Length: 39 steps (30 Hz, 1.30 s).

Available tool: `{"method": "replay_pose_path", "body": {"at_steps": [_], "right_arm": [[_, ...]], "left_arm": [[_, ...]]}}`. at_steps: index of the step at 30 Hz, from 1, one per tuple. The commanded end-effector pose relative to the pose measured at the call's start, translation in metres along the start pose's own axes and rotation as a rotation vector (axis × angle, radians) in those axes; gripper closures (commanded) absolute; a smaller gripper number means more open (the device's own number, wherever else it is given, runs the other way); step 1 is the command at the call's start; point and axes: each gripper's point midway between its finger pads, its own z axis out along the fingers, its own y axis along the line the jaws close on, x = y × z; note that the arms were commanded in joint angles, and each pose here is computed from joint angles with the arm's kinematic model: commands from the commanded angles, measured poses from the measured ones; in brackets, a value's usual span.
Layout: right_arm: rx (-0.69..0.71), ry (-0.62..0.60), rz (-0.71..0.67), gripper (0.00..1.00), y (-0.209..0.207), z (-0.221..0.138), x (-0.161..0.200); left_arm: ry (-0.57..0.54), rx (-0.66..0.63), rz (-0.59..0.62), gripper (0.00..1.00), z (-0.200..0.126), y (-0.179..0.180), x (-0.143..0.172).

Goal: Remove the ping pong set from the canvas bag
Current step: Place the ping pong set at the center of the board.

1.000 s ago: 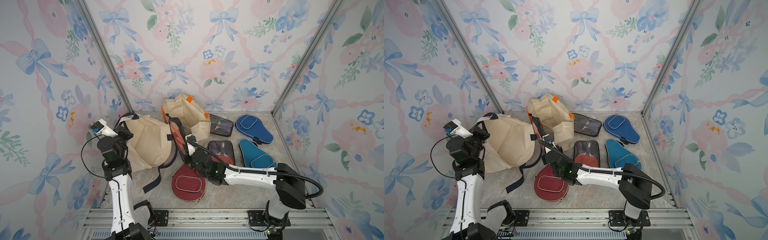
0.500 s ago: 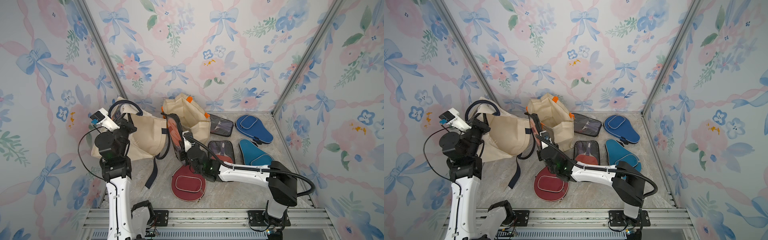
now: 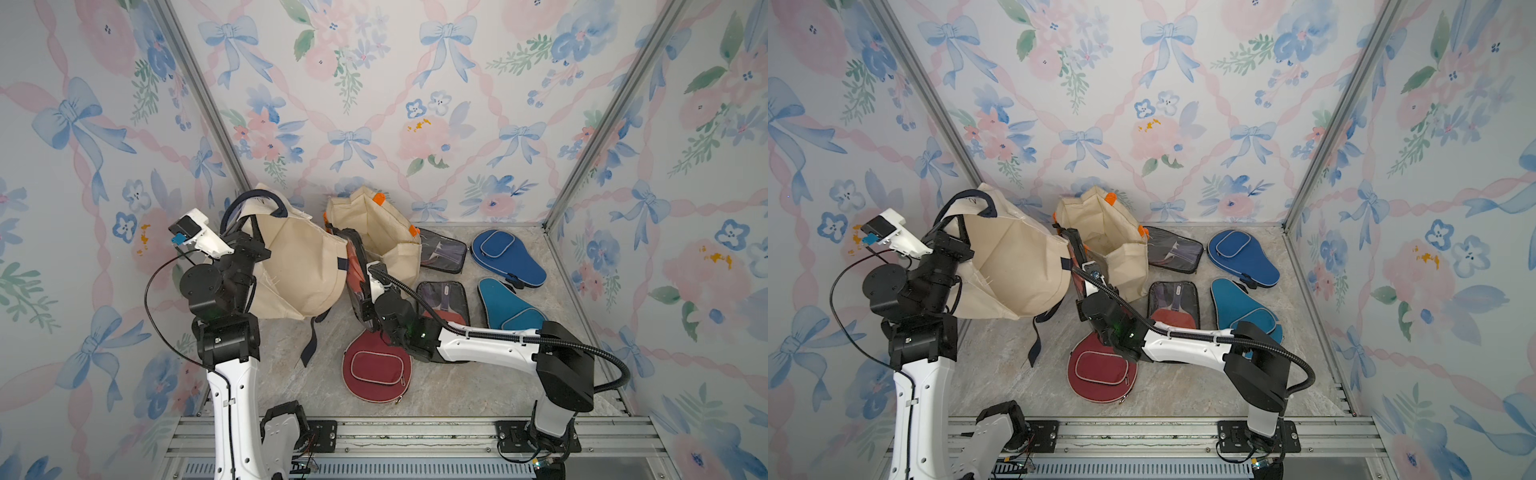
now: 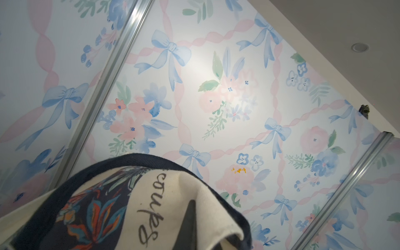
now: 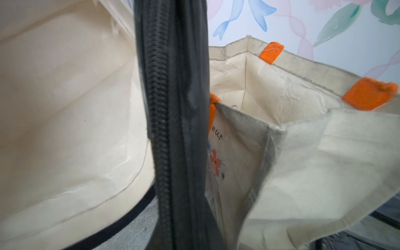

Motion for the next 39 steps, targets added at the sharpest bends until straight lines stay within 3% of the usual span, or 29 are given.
{"method": "replay_pose_path", "body": {"at_steps": [1, 12, 32, 39], "right_arm": [[-0.009, -0.063, 0.066, 0.99, -0.001, -0.004, -0.025], [-0.113, 0.022, 0.249, 0.99, 0.022, 0.010, -0.007], [-0.184, 0.244, 0.984, 0.98, 0.065, 0.059, 0.066], [-0.172, 0.274, 1.079, 0.96, 0.071, 0.071, 0.079]], "left_arm": [[-0.119, 0.117, 0.009, 1.00, -0.014, -0.045, -0.044], [-0.169, 0.129, -0.001, 1.00, -0.017, -0.058, -0.065], [-0.184, 0.060, 0.021, 1.00, -0.013, -0.039, -0.059], [-0.177, 0.049, 0.025, 1.00, -0.013, -0.035, -0.053]]}}
